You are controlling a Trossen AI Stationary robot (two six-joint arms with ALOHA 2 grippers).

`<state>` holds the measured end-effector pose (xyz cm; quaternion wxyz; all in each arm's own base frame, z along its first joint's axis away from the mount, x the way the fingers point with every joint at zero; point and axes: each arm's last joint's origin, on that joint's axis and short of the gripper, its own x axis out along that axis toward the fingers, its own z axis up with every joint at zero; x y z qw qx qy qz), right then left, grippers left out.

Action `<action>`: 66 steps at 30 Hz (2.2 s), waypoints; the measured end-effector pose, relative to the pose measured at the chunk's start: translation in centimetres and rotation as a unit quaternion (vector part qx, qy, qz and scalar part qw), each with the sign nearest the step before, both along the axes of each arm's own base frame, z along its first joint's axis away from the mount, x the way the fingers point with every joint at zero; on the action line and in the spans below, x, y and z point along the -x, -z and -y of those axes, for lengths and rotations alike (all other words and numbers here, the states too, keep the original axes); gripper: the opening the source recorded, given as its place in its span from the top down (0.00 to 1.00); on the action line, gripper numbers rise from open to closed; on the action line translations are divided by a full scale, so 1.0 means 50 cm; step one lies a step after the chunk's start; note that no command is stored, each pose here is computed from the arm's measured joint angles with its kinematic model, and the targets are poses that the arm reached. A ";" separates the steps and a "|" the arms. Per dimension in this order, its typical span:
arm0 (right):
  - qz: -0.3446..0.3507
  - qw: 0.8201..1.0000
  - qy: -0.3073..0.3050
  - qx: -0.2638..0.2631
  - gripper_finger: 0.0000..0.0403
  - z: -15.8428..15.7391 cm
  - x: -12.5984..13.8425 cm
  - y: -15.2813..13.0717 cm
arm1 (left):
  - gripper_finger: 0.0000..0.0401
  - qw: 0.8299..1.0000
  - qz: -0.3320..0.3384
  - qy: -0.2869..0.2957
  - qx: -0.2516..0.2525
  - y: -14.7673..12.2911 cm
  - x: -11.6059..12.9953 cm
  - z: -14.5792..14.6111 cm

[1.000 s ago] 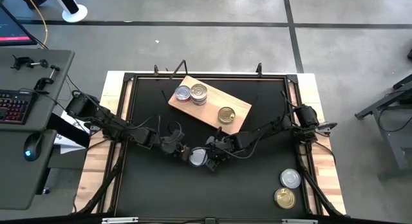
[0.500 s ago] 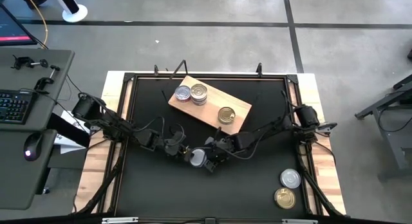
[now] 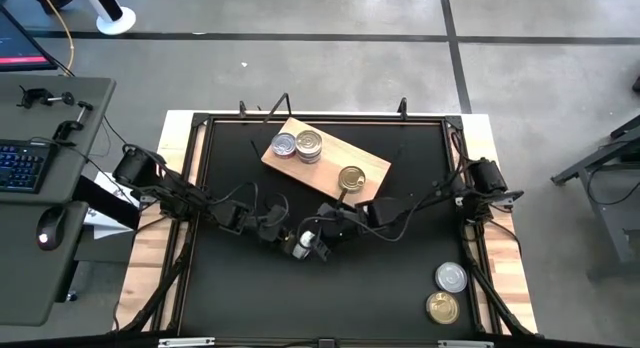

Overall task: Stack canned seafood by type on shelf
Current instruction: Put the top green tuna can on the shelf

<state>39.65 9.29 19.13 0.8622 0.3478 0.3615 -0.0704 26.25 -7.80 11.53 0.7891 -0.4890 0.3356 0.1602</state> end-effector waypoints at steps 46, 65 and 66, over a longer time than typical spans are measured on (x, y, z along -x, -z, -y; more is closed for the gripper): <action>-0.215 0.953 0.047 0.209 1.00 0.021 0.223 -0.133 | 0.50 0.970 -0.057 0.047 -0.232 -0.295 -0.046 0.111; -0.244 0.938 0.047 0.241 1.00 0.006 0.246 -0.130 | 0.28 0.979 -0.141 0.008 -0.148 -0.181 -0.111 0.081; -0.244 0.938 0.047 0.241 1.00 0.007 0.246 -0.130 | 0.28 0.979 -0.141 0.006 -0.148 -0.181 -0.111 0.081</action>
